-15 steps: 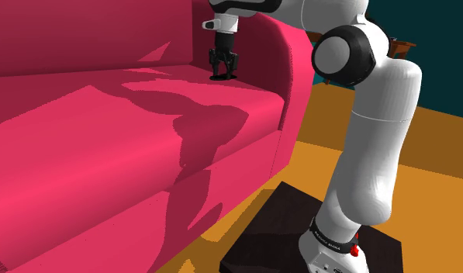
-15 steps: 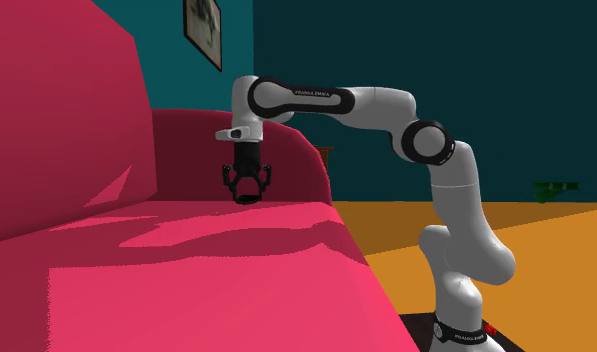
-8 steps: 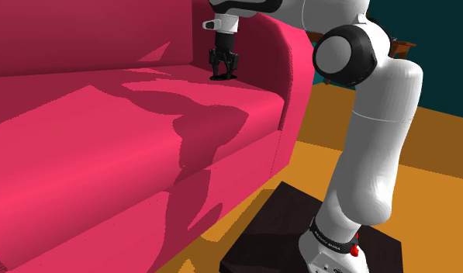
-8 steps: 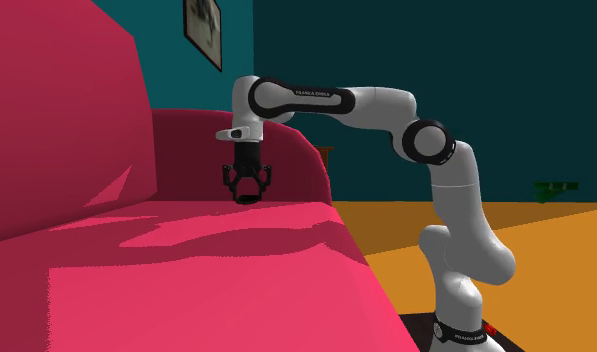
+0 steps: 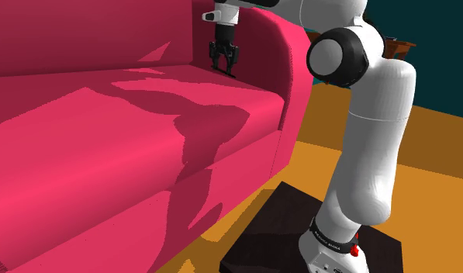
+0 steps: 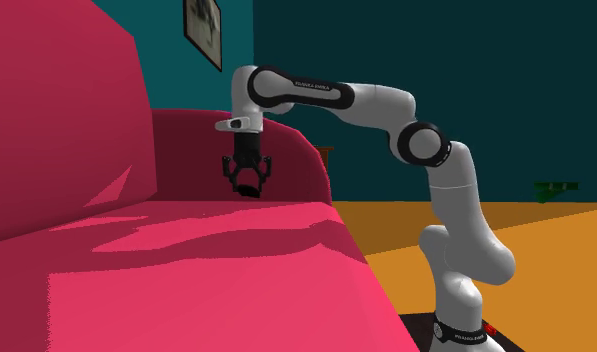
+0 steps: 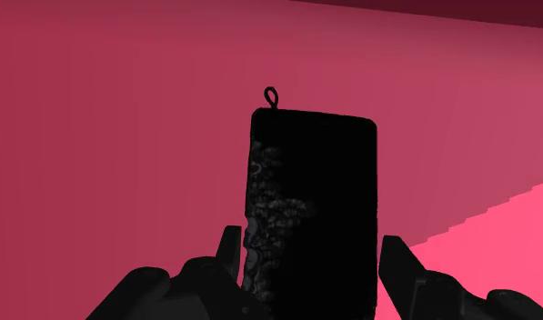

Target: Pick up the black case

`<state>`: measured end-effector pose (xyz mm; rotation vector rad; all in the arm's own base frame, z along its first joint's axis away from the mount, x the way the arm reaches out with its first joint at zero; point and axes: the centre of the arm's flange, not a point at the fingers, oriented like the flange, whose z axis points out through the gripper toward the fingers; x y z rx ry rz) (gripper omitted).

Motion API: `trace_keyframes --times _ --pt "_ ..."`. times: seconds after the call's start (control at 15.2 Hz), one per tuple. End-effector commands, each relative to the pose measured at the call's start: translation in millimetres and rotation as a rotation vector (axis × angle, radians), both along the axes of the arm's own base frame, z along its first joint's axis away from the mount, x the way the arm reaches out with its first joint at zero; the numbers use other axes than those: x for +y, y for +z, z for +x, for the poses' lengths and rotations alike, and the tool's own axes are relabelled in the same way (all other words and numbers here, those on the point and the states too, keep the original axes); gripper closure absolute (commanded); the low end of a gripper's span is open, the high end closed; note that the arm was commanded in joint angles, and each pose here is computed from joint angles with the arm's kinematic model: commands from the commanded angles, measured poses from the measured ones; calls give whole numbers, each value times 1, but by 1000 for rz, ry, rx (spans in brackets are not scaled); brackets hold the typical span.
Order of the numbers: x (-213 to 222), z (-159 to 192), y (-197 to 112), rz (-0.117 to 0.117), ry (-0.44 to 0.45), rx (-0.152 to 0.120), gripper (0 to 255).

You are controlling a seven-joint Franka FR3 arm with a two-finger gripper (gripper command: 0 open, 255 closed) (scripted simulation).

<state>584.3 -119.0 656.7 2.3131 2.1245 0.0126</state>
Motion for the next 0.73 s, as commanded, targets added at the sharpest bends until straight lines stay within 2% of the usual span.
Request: trace_keyframes --times 0.0,0.53,0.66 --pt "-1 0 10 0 0 0 255" --pt "-1 0 52 0 0 0 255" --pt "-1 0 53 0 0 0 255"
